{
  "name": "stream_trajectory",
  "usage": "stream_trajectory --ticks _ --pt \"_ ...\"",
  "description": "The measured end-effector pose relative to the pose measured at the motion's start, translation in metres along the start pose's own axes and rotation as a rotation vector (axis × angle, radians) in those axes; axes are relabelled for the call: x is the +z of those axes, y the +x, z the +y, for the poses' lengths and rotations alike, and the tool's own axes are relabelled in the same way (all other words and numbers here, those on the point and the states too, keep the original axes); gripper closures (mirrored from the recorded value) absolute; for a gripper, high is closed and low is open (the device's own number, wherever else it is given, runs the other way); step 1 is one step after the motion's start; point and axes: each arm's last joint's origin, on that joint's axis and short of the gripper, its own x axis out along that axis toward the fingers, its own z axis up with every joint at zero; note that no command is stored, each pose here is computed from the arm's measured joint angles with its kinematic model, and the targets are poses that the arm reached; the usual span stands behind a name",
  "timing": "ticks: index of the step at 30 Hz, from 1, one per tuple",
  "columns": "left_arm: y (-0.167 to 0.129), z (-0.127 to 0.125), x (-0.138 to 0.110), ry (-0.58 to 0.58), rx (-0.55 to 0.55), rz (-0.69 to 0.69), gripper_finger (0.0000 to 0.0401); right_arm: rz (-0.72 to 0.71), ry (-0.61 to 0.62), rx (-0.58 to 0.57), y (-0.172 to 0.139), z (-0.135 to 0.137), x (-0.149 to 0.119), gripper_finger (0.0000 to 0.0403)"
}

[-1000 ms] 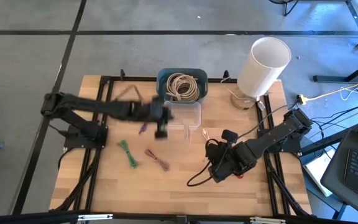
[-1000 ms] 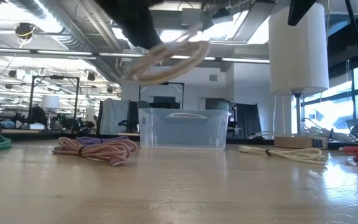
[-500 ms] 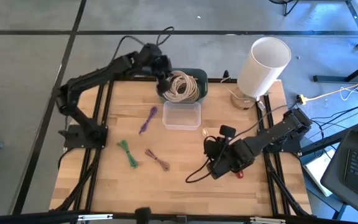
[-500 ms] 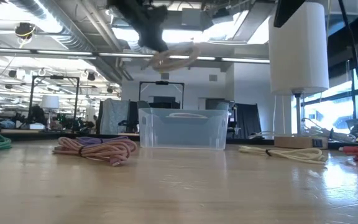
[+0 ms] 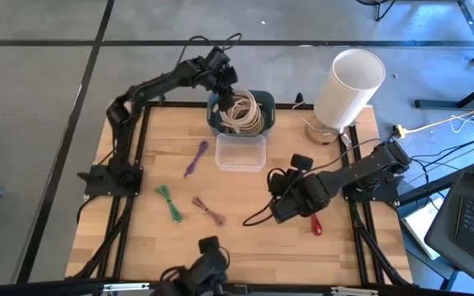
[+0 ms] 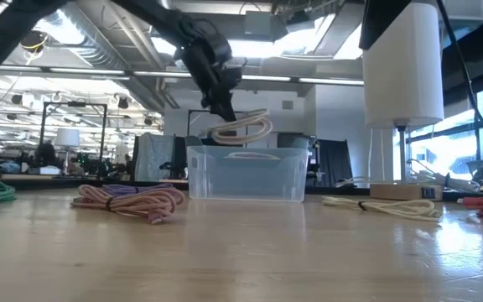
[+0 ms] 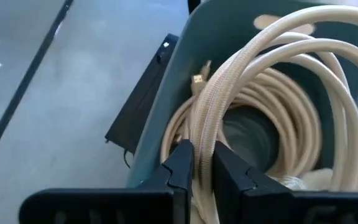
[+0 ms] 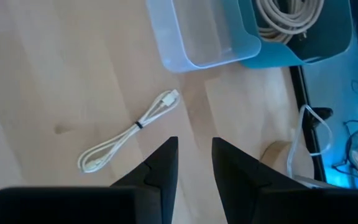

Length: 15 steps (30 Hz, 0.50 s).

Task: Pick & Place USB Port
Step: Put the brown HDMI cable into the blue bin

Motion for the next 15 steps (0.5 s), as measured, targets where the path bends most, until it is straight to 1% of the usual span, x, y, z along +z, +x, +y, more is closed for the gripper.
stream_trajectory --ticks 6,10,12,15 --pt "0.038 0.005 -0.008 0.008 -0.013 0.064 0.0373 0.014 0.011 -0.011 0.003 -0.005 0.002 0.0302" --pt "0.055 0.006 -0.012 0.004 -0.007 0.075 0.0373 0.016 0.013 -0.012 0.004 -0.005 0.003 0.0302" --pt "0.063 0.008 -0.015 -0.017 -0.002 0.082 0.0373 0.015 0.017 -0.012 0.004 -0.005 0.003 0.0302" --pt "0.07 0.009 -0.017 -0.03 0.004 0.09 0.0373 0.015 0.031 -0.012 0.004 -0.005 0.003 0.0302"
